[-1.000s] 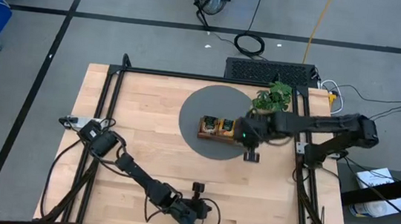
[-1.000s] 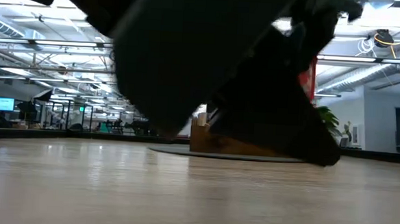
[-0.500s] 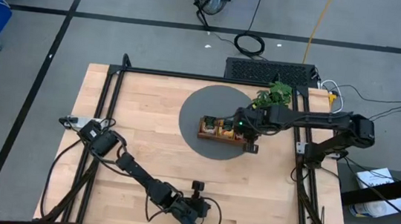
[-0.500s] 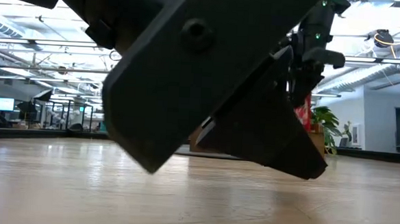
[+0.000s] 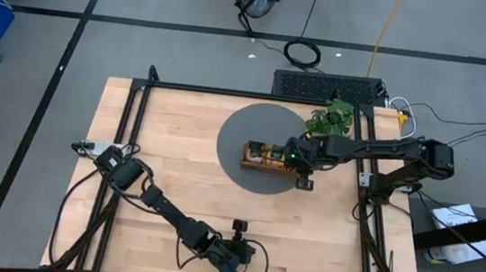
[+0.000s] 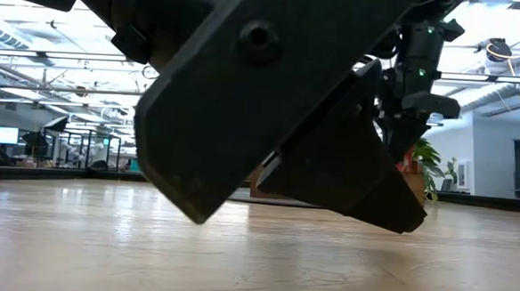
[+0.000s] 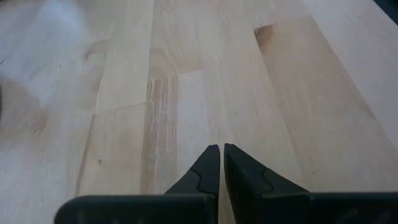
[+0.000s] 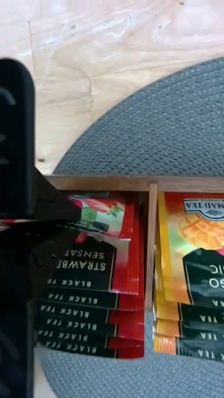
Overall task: Pick & Place Tea
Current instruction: Put the red tea bag into the right section of the wooden organizer, then return to Home Position
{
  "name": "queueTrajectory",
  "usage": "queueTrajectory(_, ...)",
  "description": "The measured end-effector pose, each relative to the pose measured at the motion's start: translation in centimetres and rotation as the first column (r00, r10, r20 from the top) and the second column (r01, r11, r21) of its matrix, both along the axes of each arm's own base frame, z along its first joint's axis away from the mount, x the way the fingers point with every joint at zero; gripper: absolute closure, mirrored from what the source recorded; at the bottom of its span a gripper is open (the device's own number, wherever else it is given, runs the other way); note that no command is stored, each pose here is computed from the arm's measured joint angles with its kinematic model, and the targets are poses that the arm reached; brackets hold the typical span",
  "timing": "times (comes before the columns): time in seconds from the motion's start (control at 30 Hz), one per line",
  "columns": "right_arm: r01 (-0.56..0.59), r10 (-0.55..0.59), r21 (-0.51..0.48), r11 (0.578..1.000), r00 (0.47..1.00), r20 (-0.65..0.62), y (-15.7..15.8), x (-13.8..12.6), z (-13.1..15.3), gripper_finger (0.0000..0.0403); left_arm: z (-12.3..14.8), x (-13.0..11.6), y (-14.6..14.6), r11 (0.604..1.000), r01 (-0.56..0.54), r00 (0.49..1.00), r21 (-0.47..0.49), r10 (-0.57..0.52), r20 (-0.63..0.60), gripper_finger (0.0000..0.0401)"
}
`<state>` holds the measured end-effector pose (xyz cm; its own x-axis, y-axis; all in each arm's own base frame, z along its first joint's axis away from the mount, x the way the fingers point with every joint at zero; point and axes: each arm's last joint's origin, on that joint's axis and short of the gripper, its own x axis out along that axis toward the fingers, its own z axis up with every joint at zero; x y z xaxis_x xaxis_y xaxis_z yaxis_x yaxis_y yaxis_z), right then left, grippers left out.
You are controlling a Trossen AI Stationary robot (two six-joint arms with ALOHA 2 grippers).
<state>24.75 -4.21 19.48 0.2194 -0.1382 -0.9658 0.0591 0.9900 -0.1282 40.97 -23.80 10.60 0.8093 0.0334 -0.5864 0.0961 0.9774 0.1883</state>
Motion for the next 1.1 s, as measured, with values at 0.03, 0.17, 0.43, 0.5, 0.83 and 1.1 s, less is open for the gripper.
queueTrajectory(0.03,-0.003,0.003,-0.001,1.0,1.0,0.004,0.0,0.0,-0.2,0.0403,0.0,0.0,0.0,1.0,0.0,1.0,0.0,0.0,0.0,0.0371)
queueTrajectory(0.17,-0.025,0.025,-0.01,1.0,1.0,0.016,0.0,0.0,-0.5,0.0403,0.0,0.1,0.2,1.0,-0.006,1.0,0.0,0.006,0.0,0.0371)
queueTrajectory(0.43,-0.036,0.037,-0.014,0.999,0.999,0.022,0.0,0.1,-0.5,0.0354,0.0,0.1,0.2,1.0,-0.006,1.0,0.0,0.006,-0.001,0.0371)
queueTrajectory(0.5,-0.026,0.026,-0.012,1.0,0.999,0.023,0.0,0.1,-0.5,0.0331,0.0,0.1,0.2,1.0,-0.003,1.0,0.004,0.003,-0.002,0.0371)
queueTrajectory(0.83,0.03,-0.025,-0.084,0.996,0.998,0.066,-0.2,-0.2,0.4,0.0245,0.1,0.2,0.2,1.0,0.009,1.0,0.011,-0.01,0.01,0.0371)
queueTrajectory(1.1,0.056,-0.04,-0.083,0.995,0.982,0.186,0.5,-1.4,3.0,0.0228,0.0,0.6,1.0,1.0,0.005,1.0,0.03,-0.005,0.001,0.0371)
